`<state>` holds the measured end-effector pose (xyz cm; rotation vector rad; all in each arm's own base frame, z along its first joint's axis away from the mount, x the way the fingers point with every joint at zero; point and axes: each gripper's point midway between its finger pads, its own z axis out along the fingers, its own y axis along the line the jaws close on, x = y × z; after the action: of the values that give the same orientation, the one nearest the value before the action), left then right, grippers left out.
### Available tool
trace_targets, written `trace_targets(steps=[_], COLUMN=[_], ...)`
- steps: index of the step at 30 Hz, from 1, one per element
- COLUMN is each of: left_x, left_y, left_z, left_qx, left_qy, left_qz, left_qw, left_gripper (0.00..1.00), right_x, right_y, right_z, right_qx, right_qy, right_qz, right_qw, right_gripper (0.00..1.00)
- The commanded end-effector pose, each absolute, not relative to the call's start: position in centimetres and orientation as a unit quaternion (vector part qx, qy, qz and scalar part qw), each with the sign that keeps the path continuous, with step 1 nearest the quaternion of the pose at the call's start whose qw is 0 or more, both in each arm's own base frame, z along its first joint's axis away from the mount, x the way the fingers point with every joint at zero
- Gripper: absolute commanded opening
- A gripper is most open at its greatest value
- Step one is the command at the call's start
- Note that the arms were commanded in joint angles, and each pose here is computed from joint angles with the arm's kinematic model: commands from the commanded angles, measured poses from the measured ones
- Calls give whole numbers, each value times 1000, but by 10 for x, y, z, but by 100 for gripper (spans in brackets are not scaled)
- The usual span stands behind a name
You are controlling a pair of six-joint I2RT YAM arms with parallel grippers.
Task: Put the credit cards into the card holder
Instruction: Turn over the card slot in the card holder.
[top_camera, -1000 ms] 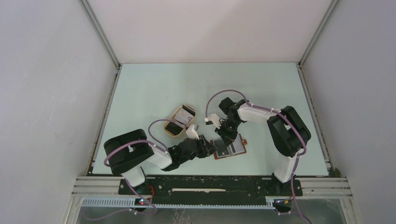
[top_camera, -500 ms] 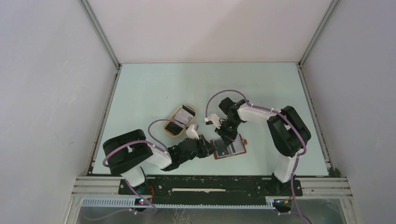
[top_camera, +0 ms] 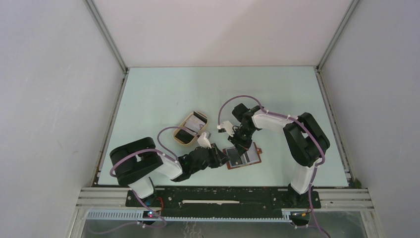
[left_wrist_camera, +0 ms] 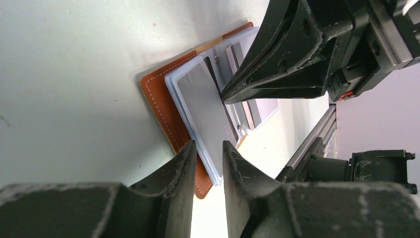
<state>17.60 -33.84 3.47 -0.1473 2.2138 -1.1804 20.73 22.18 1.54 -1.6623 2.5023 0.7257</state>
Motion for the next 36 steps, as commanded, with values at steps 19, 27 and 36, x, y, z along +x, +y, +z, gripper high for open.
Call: trace_targets(steps=[19, 27, 36], left_x=[184, 184, 184], left_y=[-361, -363, -367], left_z=[55, 58, 59], left_qx=[-56, -54, -54], left_qy=[815, 811, 807], left_qz=[-487, -493, -502], left_qw=[310, 310, 306], left_gripper=[25, 19, 19], right_x=[211, 211, 209], right_y=[221, 221, 224], right_z=[15, 16, 20], right_qx=[-540, -541, -542], right_qy=[811, 811, 807], right_qz=[222, 223, 232], right_qw=[23, 23, 28], right_gripper=[7, 7, 7])
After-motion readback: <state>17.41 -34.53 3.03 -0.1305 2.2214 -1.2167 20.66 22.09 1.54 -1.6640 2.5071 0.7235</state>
